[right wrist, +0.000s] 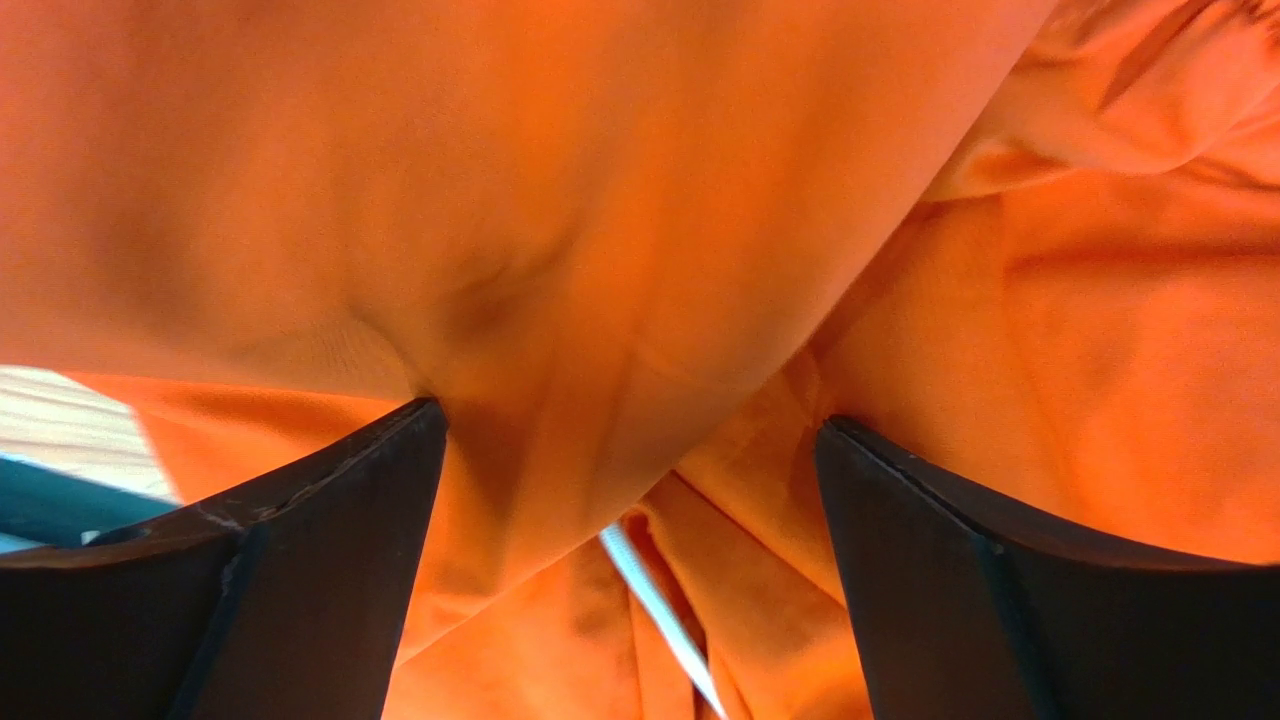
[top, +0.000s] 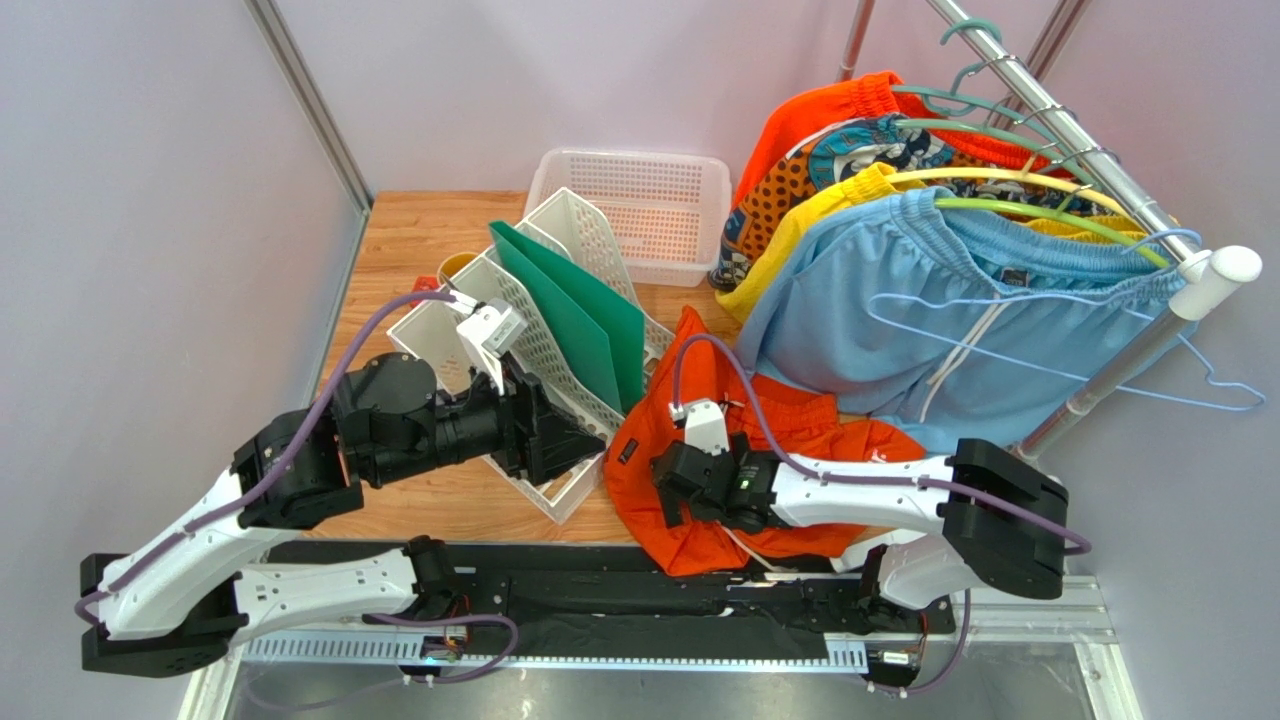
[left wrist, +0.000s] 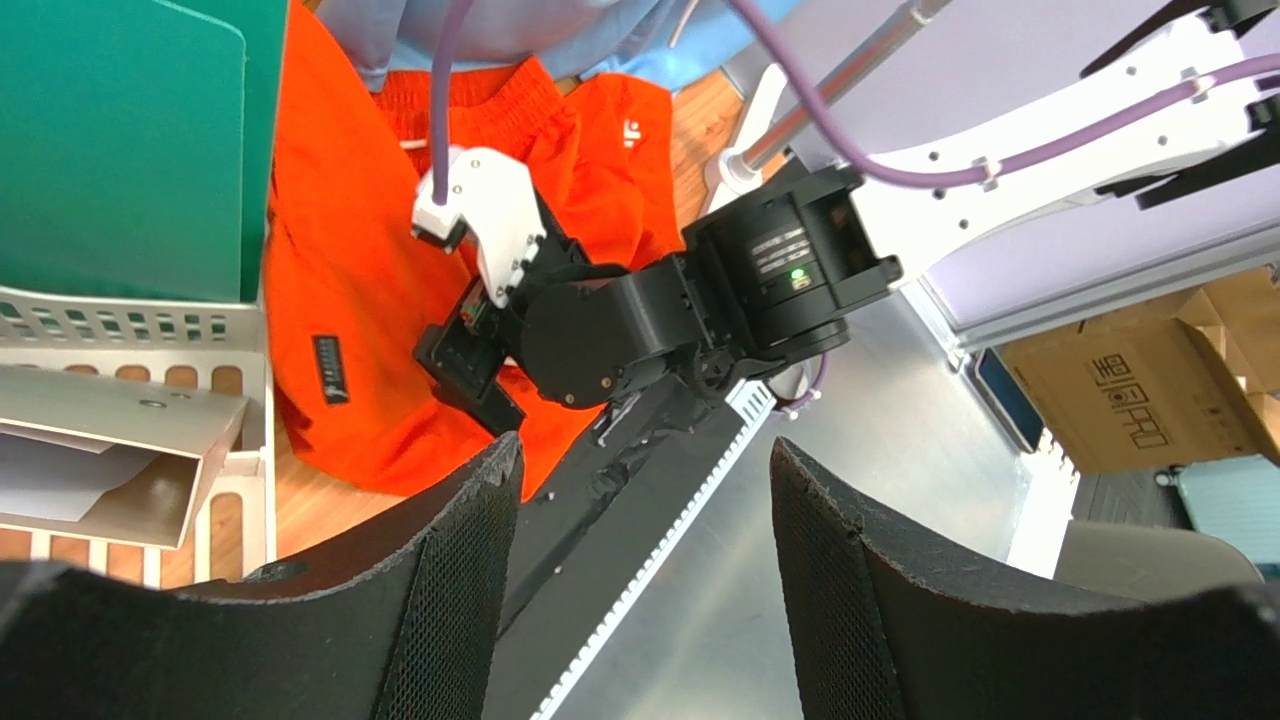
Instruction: Remove the shorts from the hanger
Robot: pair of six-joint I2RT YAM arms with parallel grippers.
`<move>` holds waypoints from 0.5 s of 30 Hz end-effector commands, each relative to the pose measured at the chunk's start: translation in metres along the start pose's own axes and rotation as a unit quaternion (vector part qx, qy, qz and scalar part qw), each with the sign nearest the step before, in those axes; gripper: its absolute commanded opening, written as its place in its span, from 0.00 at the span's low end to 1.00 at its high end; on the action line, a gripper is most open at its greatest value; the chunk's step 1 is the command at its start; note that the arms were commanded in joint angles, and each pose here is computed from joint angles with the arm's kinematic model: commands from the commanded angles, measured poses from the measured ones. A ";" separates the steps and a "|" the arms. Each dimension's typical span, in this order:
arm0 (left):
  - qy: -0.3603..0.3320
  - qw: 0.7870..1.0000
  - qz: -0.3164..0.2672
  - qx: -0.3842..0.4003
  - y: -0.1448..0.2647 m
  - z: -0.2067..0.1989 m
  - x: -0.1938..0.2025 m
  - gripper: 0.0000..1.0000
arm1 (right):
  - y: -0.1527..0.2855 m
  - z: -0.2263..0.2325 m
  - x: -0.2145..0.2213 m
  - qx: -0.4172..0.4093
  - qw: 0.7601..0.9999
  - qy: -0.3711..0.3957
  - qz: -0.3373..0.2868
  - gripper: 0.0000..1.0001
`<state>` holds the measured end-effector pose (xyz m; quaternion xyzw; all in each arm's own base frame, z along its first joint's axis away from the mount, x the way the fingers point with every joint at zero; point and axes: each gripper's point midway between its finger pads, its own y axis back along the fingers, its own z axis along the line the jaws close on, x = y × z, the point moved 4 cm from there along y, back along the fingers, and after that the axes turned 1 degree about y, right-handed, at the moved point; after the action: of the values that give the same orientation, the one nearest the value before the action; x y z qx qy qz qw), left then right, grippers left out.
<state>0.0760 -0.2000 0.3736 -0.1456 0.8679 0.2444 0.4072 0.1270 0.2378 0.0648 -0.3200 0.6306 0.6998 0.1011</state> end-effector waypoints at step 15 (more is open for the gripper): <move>-0.010 1.000 -0.009 0.022 -0.004 -0.014 -0.014 0.69 | 0.040 -0.008 -0.014 -0.045 0.994 -0.073 -0.064 0.07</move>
<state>0.0791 -0.2086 0.3758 -0.1340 0.8647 0.2501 0.4144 0.1170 0.2248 0.0587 -0.3099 0.6078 0.7188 0.1341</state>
